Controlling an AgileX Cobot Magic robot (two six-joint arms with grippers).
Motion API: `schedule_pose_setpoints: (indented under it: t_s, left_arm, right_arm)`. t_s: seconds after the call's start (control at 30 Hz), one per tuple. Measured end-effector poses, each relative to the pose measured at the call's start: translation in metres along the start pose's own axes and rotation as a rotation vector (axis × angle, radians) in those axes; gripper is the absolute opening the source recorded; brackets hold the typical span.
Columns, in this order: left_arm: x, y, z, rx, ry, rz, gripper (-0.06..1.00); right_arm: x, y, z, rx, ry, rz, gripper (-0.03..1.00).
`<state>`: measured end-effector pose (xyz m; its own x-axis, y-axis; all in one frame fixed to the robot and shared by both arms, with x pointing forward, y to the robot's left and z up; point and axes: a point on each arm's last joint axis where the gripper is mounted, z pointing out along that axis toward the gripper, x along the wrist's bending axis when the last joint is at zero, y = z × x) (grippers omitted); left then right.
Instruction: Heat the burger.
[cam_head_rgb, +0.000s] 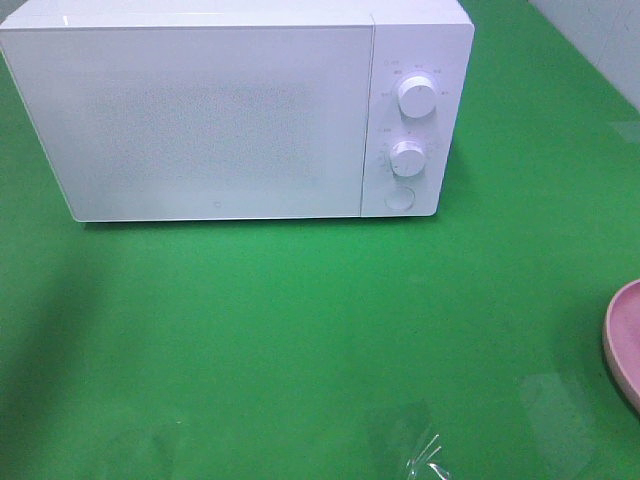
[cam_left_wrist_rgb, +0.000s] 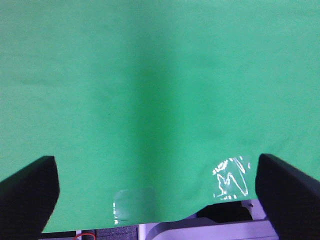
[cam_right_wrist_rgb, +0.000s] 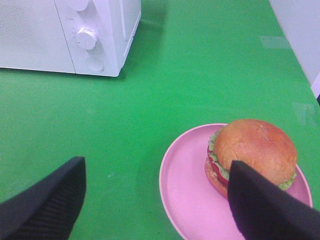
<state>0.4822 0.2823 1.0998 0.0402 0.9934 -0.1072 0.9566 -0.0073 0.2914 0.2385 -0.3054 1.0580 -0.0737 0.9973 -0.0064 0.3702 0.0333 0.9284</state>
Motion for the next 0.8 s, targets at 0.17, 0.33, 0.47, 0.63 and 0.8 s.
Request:
schedule_pose_setpoints:
  t_s: [0.17,0.33,0.47,0.63,0.8]
  left_arm:
    - [0.018,-0.02,-0.01,-0.024,0.027,-0.051,0.99]
    - [0.016,-0.062,-0.012,-0.026,0.019,-0.055,0.99]
    - [0.015,-0.083,-0.011,-0.028,0.019,-0.054,0.99]
    - [0.013,-0.119,-0.008,-0.057,0.02,-0.044,0.99]
    - [0.012,-0.158,-0.007,-0.176,0.025,-0.033,0.99]
  right_arm:
    - [0.0,0.0,0.0,0.0,0.0,0.0,0.74]
    - [0.0,0.0,0.0,0.0,0.0,0.0,0.74]
    - [0.0,0.0,0.0,0.0,0.0,0.0,0.74]
    - [0.0,0.0,0.0,0.0,0.0,0.0,0.74]
    - [0.0,0.0,0.0,0.0,0.0,0.0,0.74]
